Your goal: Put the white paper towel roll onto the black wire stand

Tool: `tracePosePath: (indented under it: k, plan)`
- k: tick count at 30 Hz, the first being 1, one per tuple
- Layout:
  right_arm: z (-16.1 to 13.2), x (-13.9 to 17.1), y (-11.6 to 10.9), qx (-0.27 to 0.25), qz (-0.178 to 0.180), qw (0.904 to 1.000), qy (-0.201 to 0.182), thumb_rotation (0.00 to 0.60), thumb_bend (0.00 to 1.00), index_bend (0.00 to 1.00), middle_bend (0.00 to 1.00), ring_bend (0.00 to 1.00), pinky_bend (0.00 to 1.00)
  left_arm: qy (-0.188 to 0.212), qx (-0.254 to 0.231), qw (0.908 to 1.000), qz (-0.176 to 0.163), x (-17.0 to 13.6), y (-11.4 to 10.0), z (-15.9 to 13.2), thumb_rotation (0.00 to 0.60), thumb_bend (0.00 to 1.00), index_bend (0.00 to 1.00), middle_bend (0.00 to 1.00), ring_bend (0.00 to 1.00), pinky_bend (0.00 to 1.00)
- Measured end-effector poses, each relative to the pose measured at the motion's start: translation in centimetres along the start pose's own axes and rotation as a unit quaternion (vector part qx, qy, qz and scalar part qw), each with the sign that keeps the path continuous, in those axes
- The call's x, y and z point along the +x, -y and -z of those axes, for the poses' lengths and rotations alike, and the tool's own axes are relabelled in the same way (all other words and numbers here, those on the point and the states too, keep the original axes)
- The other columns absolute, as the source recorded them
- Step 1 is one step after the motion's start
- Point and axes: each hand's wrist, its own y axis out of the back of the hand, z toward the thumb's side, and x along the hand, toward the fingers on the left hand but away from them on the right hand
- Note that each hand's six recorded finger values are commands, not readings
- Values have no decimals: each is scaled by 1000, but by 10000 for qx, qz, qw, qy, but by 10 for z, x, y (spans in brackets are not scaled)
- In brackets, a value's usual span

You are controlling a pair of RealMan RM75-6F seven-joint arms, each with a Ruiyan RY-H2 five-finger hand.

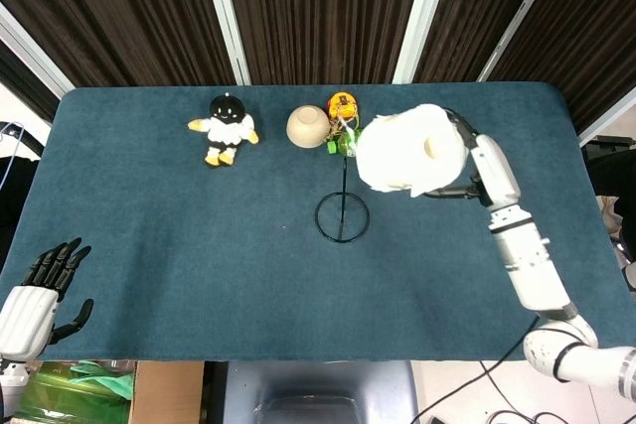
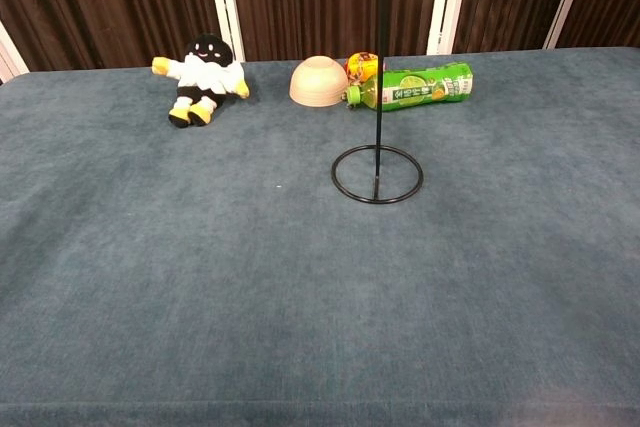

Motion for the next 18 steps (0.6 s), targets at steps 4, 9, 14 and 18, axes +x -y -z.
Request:
tracePosePath:
  k: [4,9,14,18]
  plan:
    - [-17,-15,11,70,-53,9999,67,600,236,784,589,486,348,3,-14,10000,-12,-1,-1,1,600,433,0,0,0,105]
    - [-30,-26,29,165,-248,9993,232,600,236,782,589,486,350,-28,-21,10000,-44,-1,-3,2,600,435,0,0,0,105]
    - [-36,-28,44,233,-441,9981,370,600,235,781,589,486,350,-57,11,10000,-52,0,-3,3,600,435,0,0,0,105]
    - [-38,-29,55,321,-672,9959,509,600,235,779,589,486,350,-47,9,10000,-43,-1,-3,3,600,435,0,0,0,105]
